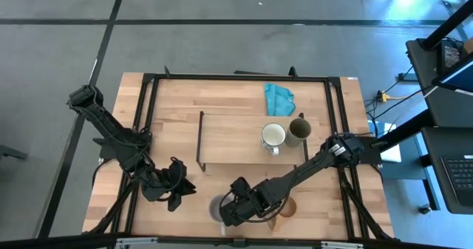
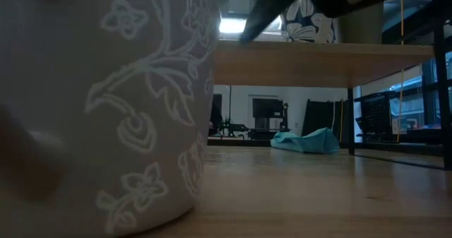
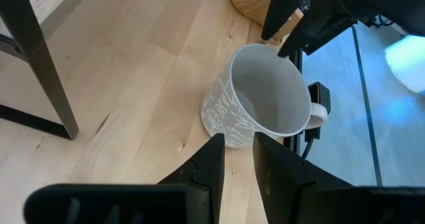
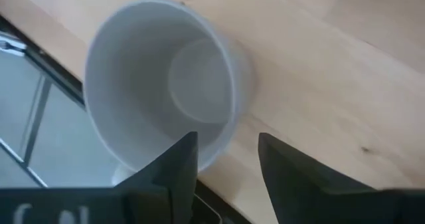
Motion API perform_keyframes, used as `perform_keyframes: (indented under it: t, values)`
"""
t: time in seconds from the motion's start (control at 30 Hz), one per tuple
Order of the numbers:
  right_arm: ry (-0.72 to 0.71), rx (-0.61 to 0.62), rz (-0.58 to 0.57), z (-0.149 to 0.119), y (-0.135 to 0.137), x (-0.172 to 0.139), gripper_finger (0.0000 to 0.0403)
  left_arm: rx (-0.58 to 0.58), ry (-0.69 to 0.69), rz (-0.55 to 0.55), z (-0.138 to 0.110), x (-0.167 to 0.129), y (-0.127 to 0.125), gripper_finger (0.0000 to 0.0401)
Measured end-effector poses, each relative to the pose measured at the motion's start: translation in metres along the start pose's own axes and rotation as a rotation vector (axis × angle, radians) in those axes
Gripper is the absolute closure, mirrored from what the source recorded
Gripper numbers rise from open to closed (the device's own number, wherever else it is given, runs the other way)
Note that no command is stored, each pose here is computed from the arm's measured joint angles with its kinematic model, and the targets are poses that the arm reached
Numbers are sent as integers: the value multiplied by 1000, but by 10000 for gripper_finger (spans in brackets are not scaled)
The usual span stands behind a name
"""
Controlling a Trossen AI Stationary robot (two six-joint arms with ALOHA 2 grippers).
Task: Stack small to large cups/mugs on shelf
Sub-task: Put the gray mug on the shelf
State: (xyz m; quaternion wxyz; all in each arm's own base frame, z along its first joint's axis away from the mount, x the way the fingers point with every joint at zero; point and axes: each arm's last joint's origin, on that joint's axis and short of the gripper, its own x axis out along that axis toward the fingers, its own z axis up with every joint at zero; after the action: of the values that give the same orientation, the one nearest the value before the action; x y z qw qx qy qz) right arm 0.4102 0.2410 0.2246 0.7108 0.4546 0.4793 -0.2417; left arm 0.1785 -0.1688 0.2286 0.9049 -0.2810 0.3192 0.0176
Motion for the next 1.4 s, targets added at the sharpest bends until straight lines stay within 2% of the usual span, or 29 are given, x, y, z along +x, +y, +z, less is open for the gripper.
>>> perform_keyframes:
  t: [0.3, 0.6, 0.77, 0.9, 1.17, 1.27, 1.4]
  values:
    - [-2, 2, 15, 0, 1, 1, 242, 0, 0, 0, 0, 0, 0, 326]
    - [-5, 6, -5, 0, 0, 26, 242, 1, -10, 10, 0, 0, 1, 326]
    - [-6, 12, -9, 3, -1, 28, 243, -1, -11, 12, 0, 0, 1, 326]
    - [-5, -1, -10, 8, -1, 29, 271, -1, -12, 12, 0, 0, 1, 326]
    - [10, -32, -18, 12, -2, 29, 364, -1, -11, 12, 0, 0, 1, 326]
    - [8, -35, -14, 15, -1, 30, 376, -1, -11, 12, 0, 0, 1, 326]
    - [3, -39, -17, 22, -2, 31, 368, -1, -11, 12, 0, 0, 1, 326]
